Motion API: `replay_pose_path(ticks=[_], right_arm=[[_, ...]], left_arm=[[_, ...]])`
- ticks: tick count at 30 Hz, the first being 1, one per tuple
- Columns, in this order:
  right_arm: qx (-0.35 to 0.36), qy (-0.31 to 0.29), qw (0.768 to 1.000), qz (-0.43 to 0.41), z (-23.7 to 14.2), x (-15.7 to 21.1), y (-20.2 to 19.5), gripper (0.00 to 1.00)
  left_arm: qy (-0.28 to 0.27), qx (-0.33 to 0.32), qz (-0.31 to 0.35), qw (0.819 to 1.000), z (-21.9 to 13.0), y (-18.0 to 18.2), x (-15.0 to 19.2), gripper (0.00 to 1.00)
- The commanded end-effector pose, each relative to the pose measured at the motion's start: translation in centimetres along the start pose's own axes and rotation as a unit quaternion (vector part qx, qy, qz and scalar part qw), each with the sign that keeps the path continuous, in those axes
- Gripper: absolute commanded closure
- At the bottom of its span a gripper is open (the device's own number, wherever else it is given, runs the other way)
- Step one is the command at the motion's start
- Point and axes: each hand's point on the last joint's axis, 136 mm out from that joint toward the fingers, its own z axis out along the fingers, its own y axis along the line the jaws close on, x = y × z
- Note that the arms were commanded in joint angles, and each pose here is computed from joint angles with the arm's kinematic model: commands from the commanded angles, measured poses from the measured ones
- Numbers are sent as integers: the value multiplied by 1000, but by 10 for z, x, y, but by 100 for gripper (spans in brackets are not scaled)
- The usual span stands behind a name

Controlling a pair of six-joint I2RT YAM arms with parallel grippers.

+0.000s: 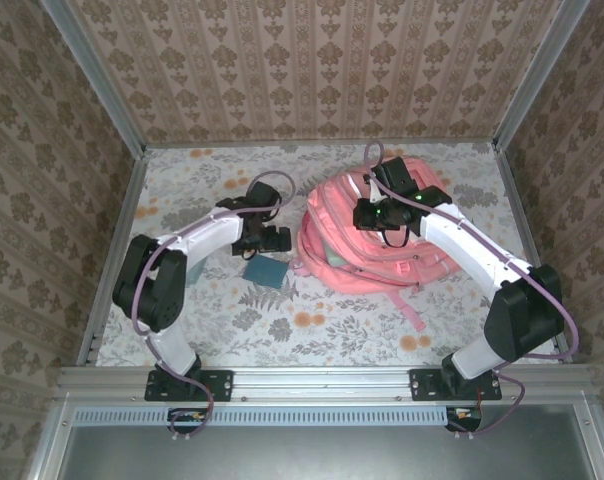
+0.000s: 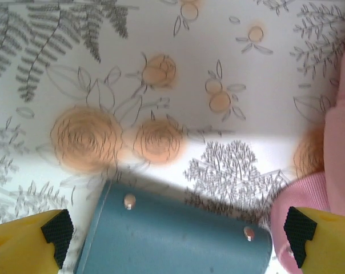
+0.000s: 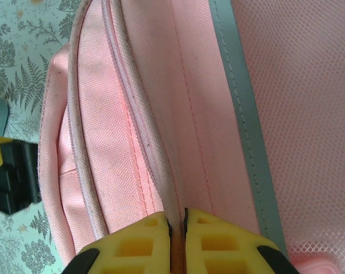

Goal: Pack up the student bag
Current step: Adjust the card holder at the center of the table.

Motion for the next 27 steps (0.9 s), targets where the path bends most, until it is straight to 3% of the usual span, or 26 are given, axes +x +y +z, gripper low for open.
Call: replay_pose_path(ticks=[1,5,10,27], right_arm=[[-24,-17,1000,0,-15,-3,12,88],[-24,-16,1000,1,-14,-3,12,88],[-21,-18,1000,2,-14,-3,10,88],[-28,-12,1000,5,-4,-9,15,88]], left_arm=[[-2,35,31,999,5,-18,-16,1],[17,51,24,998,20,-24,-21,2],[42,71,1,997,31,-18,-4,3],[58,100,-22,993,6,-4,59,3]])
